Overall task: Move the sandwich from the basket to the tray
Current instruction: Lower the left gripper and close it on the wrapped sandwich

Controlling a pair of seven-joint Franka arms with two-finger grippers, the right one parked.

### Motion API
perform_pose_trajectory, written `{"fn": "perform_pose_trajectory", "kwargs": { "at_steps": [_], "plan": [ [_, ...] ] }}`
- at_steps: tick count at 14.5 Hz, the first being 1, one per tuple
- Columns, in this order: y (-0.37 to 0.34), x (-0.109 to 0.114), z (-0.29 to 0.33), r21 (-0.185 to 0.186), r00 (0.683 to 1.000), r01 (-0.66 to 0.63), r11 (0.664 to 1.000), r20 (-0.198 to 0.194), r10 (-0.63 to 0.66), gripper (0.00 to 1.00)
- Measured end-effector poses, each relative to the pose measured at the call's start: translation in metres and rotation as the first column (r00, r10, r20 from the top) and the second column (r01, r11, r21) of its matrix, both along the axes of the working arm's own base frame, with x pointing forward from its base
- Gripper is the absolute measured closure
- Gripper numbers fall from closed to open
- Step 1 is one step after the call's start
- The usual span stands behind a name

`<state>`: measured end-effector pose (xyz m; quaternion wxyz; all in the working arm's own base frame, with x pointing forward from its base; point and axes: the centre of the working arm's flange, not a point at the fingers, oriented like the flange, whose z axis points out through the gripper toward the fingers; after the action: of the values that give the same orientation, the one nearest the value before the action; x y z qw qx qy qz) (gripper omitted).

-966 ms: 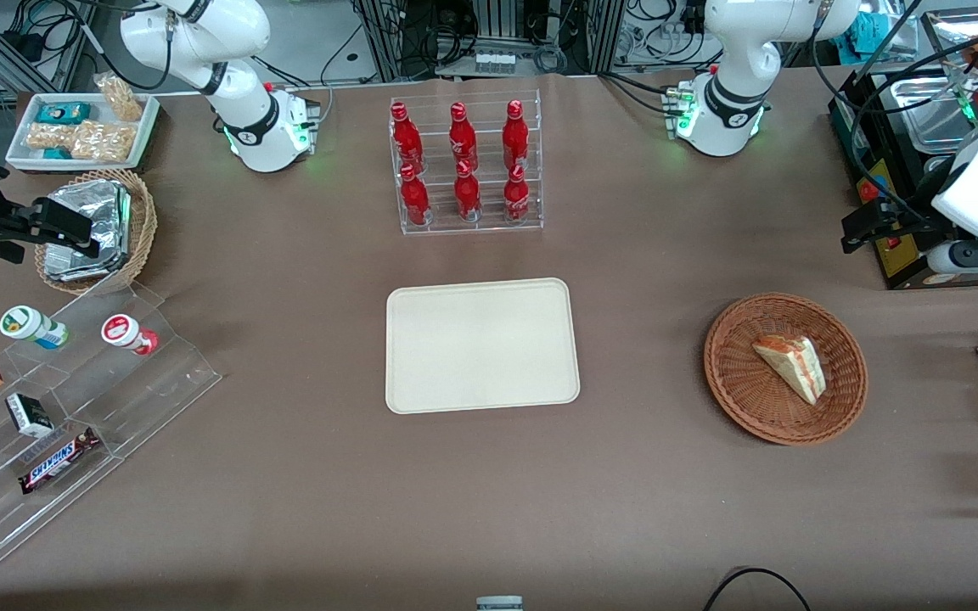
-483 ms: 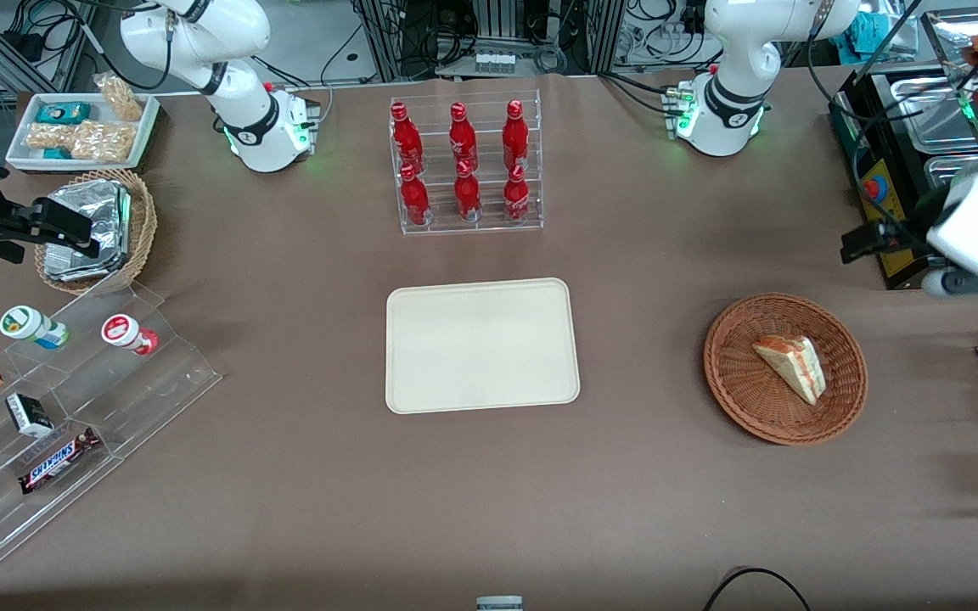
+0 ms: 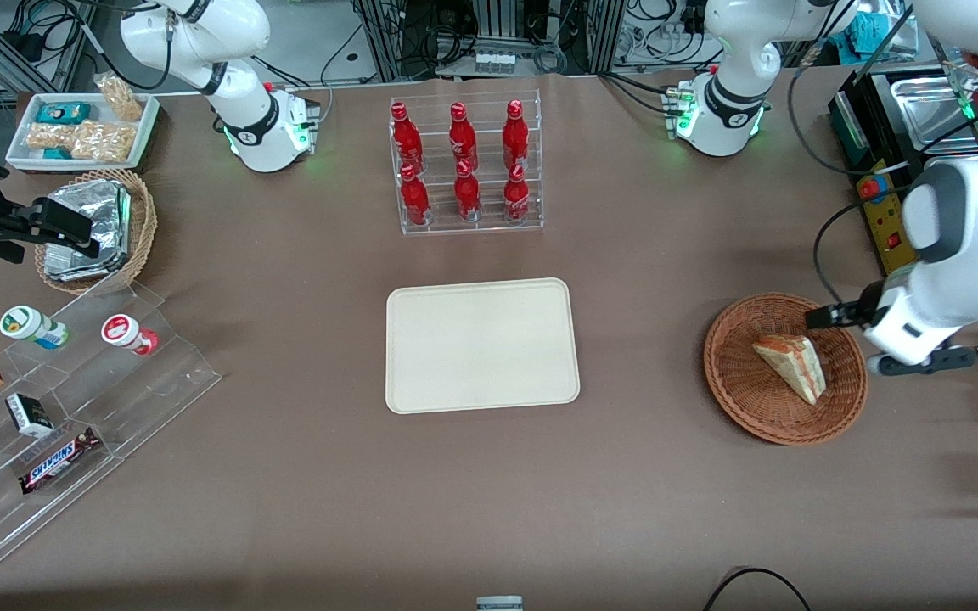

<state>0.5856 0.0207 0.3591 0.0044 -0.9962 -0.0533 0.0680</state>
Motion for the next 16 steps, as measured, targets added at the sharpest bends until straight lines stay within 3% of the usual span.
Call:
{"fn": "perform_pose_trajectory", "kwargs": {
  "at_steps": [2, 4, 8, 11, 14, 16],
  "plan": [
    [0.001, -0.006, -0.028, 0.005, 0.998, -0.051, 0.999, 0.041, 0.051, 0.00],
    [0.004, -0.008, -0.040, 0.015, 0.980, -0.189, 0.982, 0.058, 0.188, 0.00],
    [0.004, -0.001, -0.057, 0.018, 0.863, -0.498, 0.867, 0.112, 0.493, 0.00],
    [0.003, 0.000, -0.083, 0.033, 0.797, -0.600, 0.799, 0.099, 0.595, 0.00],
    [0.003, -0.001, -0.109, 0.055, 0.760, -0.650, 0.758, 0.079, 0.646, 0.04],
    [0.002, -0.002, -0.116, 0.063, 0.752, -0.659, 0.750, 0.070, 0.655, 0.24]
  ]
}}
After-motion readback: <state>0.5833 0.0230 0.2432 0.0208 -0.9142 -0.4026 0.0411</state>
